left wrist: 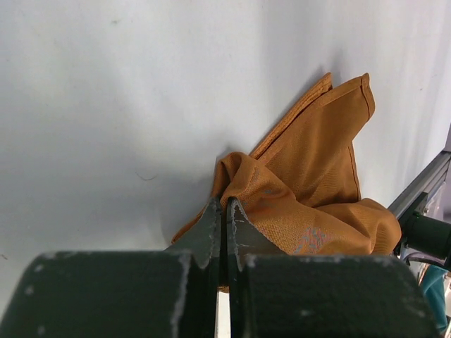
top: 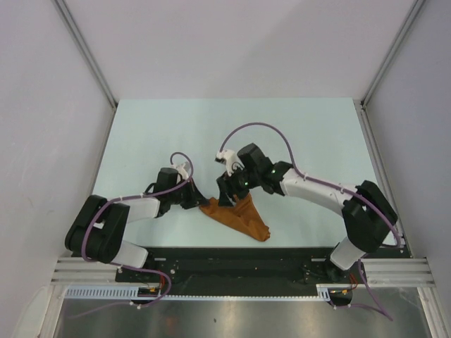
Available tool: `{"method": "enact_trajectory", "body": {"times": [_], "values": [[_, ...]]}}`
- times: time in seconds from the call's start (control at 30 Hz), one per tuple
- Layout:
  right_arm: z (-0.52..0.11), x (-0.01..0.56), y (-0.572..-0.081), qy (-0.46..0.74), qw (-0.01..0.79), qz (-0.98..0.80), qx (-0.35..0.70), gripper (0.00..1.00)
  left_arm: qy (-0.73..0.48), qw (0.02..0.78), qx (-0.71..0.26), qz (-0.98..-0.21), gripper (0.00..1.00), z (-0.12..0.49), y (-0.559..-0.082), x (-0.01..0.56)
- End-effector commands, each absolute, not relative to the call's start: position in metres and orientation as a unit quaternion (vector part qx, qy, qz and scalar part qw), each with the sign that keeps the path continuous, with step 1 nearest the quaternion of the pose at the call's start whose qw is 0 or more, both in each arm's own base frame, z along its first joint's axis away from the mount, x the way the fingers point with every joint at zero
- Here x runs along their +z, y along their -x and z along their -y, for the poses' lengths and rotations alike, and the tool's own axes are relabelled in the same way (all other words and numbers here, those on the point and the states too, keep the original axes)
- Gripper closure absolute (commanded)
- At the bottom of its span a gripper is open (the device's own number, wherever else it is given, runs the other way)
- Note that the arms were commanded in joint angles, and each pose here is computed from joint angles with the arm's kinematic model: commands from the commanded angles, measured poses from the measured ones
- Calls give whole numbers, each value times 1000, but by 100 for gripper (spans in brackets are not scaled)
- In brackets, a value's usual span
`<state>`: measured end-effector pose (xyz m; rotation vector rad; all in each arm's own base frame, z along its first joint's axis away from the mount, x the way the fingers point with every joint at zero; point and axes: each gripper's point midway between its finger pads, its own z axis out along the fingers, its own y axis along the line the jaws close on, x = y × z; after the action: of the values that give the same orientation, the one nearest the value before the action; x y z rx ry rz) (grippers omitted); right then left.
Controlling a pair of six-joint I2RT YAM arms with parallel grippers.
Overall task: Fold the napkin, place the utensils inside, and roll it up
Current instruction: Roll the napkin with the utensil
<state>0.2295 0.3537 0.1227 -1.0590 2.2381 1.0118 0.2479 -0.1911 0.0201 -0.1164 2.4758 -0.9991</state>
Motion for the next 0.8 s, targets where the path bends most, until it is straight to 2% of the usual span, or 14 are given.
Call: {"method": "enact_trajectory", "body": {"times": [0.0,0.27,0.77], "values": [[-363,114,-219,427,305,-797,299,32,30,236,-355,-904,100,192,-255,21],[-381,83,-199,480,294,-786,255,36,27,232,-353,-906,100,192,-258,19],[-370,39,-203,500,269,-799,198,36,21,235,-358,-903,100,194,-260,25]]}}
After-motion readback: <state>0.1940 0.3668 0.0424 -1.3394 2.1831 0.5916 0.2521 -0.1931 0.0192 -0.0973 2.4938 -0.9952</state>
